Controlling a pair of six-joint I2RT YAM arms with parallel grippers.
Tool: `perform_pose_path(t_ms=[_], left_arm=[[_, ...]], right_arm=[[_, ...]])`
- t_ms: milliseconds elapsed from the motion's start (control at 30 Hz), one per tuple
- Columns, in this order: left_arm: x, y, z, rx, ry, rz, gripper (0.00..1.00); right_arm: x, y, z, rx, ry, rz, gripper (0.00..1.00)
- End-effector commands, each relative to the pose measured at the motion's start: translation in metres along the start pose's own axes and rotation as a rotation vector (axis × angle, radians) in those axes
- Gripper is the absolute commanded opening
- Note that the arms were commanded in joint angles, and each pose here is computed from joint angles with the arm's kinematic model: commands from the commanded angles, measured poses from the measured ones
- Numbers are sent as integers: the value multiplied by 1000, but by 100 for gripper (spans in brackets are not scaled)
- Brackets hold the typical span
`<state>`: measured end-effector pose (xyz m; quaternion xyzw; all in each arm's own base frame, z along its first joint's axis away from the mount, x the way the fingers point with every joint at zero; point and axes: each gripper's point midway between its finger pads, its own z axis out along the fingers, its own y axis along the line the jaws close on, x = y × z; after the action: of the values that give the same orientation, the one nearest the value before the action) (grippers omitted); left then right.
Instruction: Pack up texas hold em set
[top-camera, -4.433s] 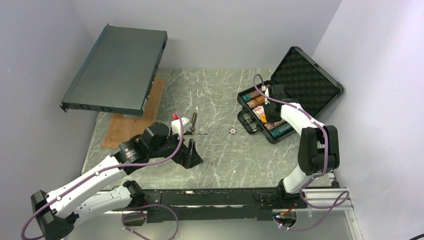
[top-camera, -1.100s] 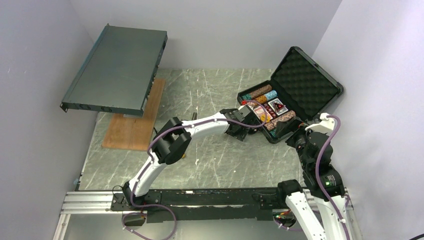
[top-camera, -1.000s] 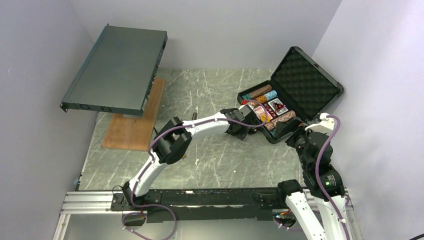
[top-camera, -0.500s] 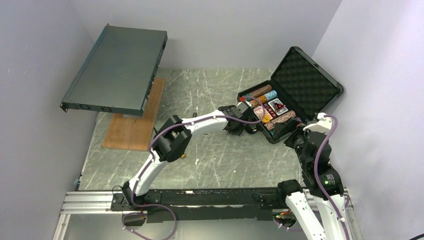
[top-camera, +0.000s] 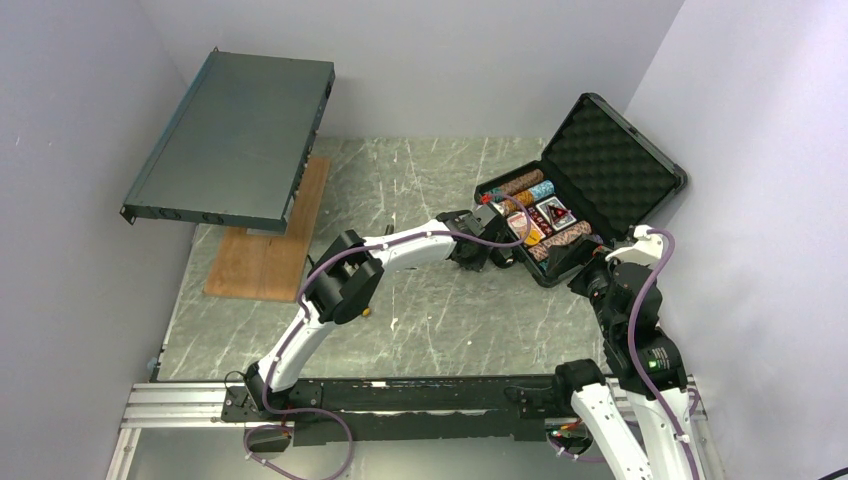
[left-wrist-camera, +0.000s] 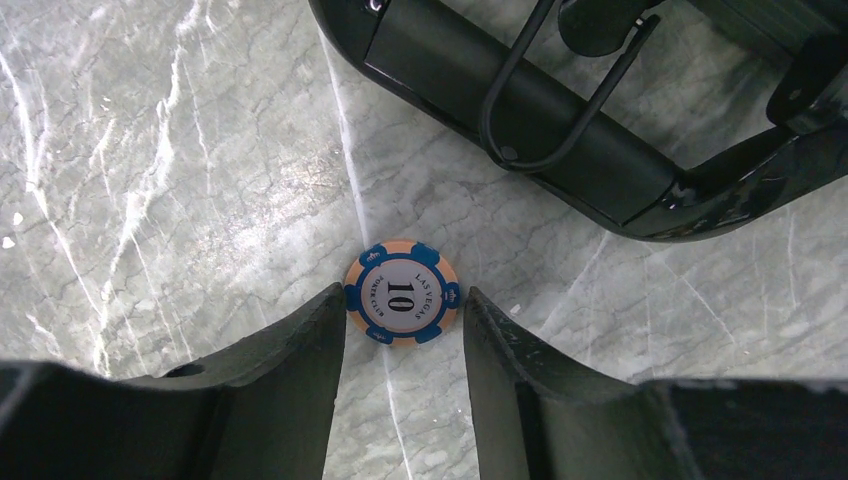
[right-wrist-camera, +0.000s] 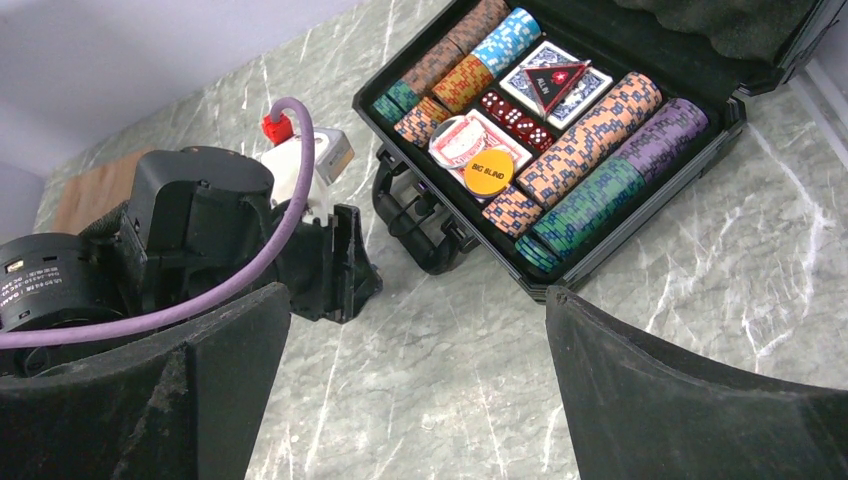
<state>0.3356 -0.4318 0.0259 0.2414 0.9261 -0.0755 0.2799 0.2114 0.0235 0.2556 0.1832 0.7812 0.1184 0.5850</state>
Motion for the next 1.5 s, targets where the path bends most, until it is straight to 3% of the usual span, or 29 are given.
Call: perform_pose_path(t_ms=[0,267,833,1200,1467], left_arm=[[17,-5,9,24,64,16,51],[26,-1,12,50,115,-4,57],[20,16,5,-22,100,66,35],[-9,30,-66,32,-26,46,33],[-9,47,-124,64,-119,85,28]], right_arm=[[-3,5,2,-23,-11,-7,100],[-1,5,4,-26,-2,-10,100],[4,8,12,-31,17,-8,100],[10,-3,29,46,52,-38,100],[23,-5,53,95,165,-47,100]])
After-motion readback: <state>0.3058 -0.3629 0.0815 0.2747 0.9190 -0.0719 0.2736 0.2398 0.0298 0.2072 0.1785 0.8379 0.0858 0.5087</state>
